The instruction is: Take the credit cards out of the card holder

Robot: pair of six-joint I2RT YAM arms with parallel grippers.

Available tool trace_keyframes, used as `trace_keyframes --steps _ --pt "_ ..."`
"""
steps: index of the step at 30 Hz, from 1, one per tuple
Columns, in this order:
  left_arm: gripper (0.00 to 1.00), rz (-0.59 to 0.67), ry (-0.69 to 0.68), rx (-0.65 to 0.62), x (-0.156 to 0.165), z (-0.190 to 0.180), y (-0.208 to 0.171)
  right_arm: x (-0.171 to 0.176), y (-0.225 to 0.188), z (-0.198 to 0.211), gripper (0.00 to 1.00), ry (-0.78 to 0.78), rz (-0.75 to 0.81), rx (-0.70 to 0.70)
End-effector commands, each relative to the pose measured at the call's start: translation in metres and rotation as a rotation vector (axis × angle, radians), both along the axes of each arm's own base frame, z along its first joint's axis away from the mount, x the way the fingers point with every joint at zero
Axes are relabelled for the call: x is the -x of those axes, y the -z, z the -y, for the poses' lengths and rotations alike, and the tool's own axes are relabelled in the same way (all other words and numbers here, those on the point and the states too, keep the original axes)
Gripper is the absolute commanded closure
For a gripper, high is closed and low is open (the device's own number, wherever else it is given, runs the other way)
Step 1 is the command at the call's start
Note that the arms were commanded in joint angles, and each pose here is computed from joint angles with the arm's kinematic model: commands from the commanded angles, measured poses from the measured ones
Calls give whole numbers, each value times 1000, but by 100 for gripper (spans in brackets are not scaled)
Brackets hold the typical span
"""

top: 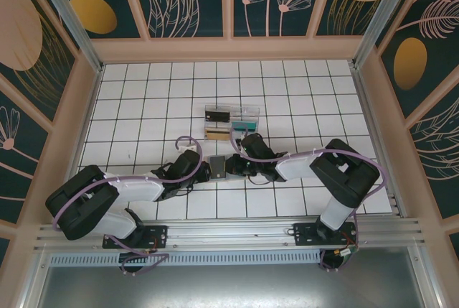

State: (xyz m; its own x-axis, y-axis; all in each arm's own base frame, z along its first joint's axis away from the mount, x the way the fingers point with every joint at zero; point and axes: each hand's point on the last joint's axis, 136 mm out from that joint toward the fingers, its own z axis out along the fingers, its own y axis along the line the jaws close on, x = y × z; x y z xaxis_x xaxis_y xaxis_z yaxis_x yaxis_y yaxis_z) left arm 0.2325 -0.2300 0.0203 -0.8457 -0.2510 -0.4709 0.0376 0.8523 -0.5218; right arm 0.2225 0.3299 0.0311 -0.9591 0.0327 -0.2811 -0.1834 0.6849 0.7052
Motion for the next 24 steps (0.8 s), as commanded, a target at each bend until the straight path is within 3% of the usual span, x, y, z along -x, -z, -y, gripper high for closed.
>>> trace_keyframes --steps 1,5,9,19,22,24 --pt "88 -21 2 -11 4 -4 7 -6 -7 -5 96 -1 15 -36" --pt "100 -38 -34 -53 3 -12 14 -6 -6 2 100 14 12 -29" --pt "100 -66 -62 -110 3 -20 24 -7 -4 11 100 32 6 -24" --pt "100 -65 -58 -104 2 -18 22 -7 -3 24 100 39 -5 -35" --pt "100 -64 -51 -95 2 -15 21 -6 -6 15 83 16 -9 -60" --pt "100 -64 -48 -90 2 -14 21 -6 -7 10 80 7 -5 -64"
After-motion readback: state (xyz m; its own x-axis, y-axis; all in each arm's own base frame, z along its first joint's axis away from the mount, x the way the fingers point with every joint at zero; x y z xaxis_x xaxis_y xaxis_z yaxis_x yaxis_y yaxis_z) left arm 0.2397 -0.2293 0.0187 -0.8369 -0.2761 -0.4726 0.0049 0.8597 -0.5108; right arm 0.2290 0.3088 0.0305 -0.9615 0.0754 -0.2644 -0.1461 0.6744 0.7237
